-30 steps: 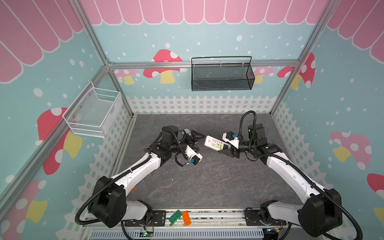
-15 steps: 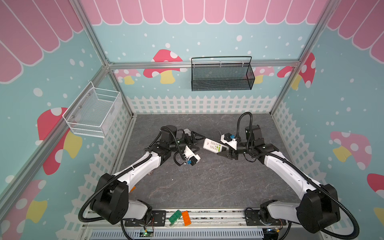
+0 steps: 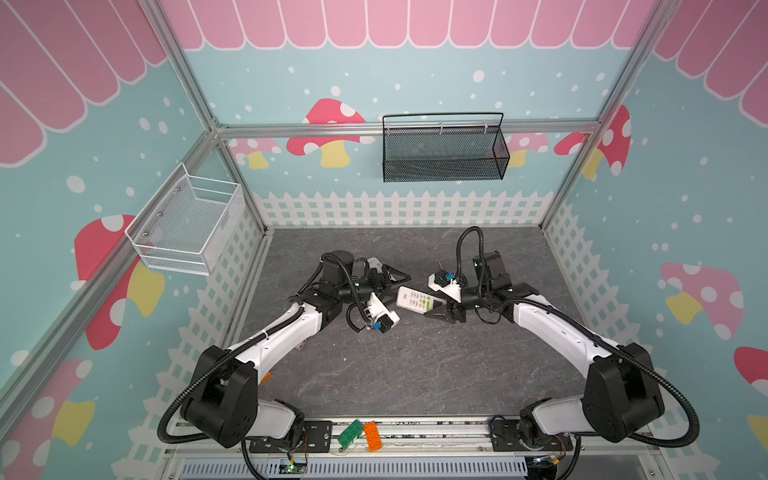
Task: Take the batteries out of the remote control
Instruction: 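Grasp the remote's far end with the left gripper, then open the right gripper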
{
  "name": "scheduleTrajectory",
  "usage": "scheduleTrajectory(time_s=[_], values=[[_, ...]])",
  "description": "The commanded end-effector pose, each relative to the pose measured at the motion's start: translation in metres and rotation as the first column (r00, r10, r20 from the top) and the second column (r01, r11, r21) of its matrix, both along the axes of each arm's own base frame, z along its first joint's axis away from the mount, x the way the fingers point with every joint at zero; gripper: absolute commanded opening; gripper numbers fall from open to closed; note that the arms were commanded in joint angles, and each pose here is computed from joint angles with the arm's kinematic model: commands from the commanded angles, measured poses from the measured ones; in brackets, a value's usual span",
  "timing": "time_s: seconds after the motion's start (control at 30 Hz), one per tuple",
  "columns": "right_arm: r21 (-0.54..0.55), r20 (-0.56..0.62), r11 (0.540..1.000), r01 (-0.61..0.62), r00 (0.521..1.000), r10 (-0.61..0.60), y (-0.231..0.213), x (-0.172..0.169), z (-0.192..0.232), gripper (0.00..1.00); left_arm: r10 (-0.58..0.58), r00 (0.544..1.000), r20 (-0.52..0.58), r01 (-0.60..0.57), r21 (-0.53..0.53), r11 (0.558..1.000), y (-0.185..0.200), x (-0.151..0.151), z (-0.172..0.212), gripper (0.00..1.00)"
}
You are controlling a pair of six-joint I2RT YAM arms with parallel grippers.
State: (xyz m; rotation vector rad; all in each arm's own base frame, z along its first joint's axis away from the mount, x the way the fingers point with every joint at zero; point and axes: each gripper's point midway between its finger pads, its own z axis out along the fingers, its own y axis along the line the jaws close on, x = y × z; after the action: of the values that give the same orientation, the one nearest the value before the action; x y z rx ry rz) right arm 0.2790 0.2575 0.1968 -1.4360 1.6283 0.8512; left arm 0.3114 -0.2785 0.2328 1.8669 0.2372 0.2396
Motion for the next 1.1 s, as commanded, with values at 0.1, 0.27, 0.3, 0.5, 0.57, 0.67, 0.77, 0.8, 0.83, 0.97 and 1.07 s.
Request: scheduleTrajectory(time_s=[0.1,0.27,0.3,0.5,0.57,0.67,0.77,0.8,0.83,0.97,1.07], values=[[0.041,0.030,0.998,-0.051,0.998,0.049,0.009,-0.001,0.016,0.45,-0.057,0.998,0.020,0.056,0.054,0.997,0.002,-0.015,-0.016,0.79],[0.042,0.035,0.998,-0.051,0.998,0.049,0.009,-0.001,0.014,0.45,-0.071,0.997,0.014,0.070,0.056,0.996,-0.002,-0.019,-0.018,0.67],[0.039,0.029,0.998,-0.047,0.999,0.046,0.009,0.000,0.014,0.45,-0.076,0.997,0.017,0.075,0.056,0.996,-0.002,-0.020,-0.018,0.64],[0.034,0.028,0.998,-0.055,0.998,0.054,0.012,-0.001,0.014,0.44,-0.069,0.997,0.022,0.068,0.050,0.996,-0.004,-0.021,-0.018,0.49],[0.028,0.022,0.998,-0.049,0.999,0.049,0.012,-0.001,0.012,0.44,-0.072,0.997,0.025,0.070,0.046,0.996,-0.004,-0.022,-0.017,0.46],[0.028,0.031,0.998,-0.056,0.998,0.055,0.012,-0.004,0.013,0.45,-0.058,0.998,0.021,0.057,0.048,0.997,-0.005,-0.023,-0.017,0.37],[0.020,0.045,0.999,-0.047,0.998,0.046,0.011,-0.002,0.012,0.45,-0.055,0.998,0.015,0.054,0.046,0.997,-0.004,-0.024,-0.018,0.27],[0.016,0.044,0.999,-0.043,0.998,0.043,0.011,-0.003,0.012,0.45,-0.052,0.998,0.018,0.051,0.046,0.998,-0.004,-0.023,-0.018,0.24],[0.016,0.047,0.999,-0.041,0.998,0.041,0.010,-0.003,0.013,0.45,-0.052,0.998,0.018,0.052,0.048,0.998,-0.004,-0.023,-0.018,0.22],[0.018,0.075,0.999,-0.031,0.997,0.029,0.008,-0.005,0.014,0.51,-0.040,0.999,0.015,0.039,0.048,0.998,-0.003,-0.025,-0.016,0.13],[0.003,0.099,1.000,-0.004,0.995,0.004,0.003,-0.005,0.018,0.65,-0.032,0.999,0.007,0.032,0.047,0.998,-0.002,-0.027,-0.015,0.12]])
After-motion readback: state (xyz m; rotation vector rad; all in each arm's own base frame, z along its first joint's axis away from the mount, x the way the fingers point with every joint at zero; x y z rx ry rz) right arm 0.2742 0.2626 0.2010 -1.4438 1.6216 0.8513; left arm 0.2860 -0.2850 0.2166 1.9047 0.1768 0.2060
